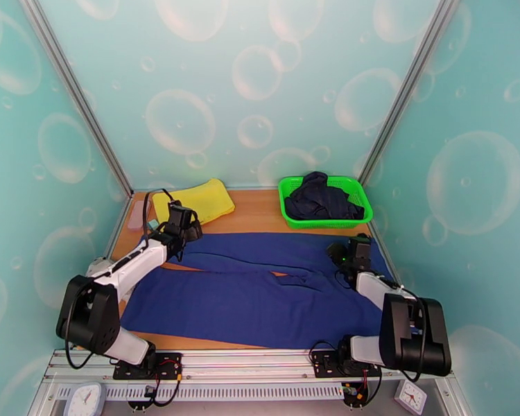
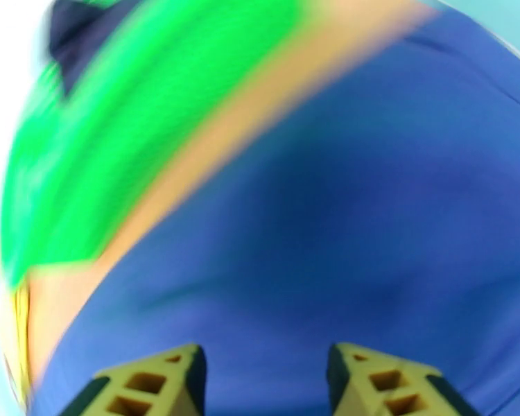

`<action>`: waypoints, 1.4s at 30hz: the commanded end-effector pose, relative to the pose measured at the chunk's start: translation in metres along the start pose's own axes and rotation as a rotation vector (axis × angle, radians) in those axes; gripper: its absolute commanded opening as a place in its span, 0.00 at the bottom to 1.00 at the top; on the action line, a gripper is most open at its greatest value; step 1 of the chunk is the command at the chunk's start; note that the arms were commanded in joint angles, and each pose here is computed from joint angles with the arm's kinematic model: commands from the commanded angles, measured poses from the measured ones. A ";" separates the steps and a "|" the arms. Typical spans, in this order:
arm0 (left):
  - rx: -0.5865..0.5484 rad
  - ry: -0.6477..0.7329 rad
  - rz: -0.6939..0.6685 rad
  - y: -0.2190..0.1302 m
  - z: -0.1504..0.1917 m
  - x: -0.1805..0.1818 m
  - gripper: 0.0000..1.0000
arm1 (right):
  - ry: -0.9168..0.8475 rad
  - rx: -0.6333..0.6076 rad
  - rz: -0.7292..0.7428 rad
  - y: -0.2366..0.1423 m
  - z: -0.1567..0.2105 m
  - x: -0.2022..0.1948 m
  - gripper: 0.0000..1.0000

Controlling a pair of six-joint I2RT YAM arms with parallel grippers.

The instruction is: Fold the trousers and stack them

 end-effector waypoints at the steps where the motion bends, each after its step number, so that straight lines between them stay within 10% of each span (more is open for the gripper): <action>1: 0.117 0.071 -0.034 0.031 0.020 0.001 0.76 | -0.207 0.088 -0.009 0.012 0.013 0.033 0.54; 15: 0.252 0.033 0.245 0.077 0.094 -0.065 0.74 | -0.010 0.346 0.021 0.065 0.058 -0.014 0.52; 23: 0.352 0.060 0.398 0.065 0.136 -0.102 0.75 | 0.062 0.274 0.081 0.047 0.043 -0.049 0.52; 35: 0.335 -0.042 0.847 0.023 0.115 -0.157 0.72 | 0.054 0.136 0.065 0.025 0.018 -0.039 0.52; 42: 0.125 -0.025 0.572 0.012 0.073 -0.117 0.74 | 0.044 0.145 0.049 0.026 0.019 -0.034 0.52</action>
Point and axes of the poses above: each hand's point on the last joint's axis, 136 mm out from that joint toward the fingers, its own y axis out along the fingers, its own x axis along the line the jaws close on, z = x × y, the point moved 2 cm from there along -y, back along the fingers, and after that the axes turned 4 degrees about y, right-handed, at the moved point
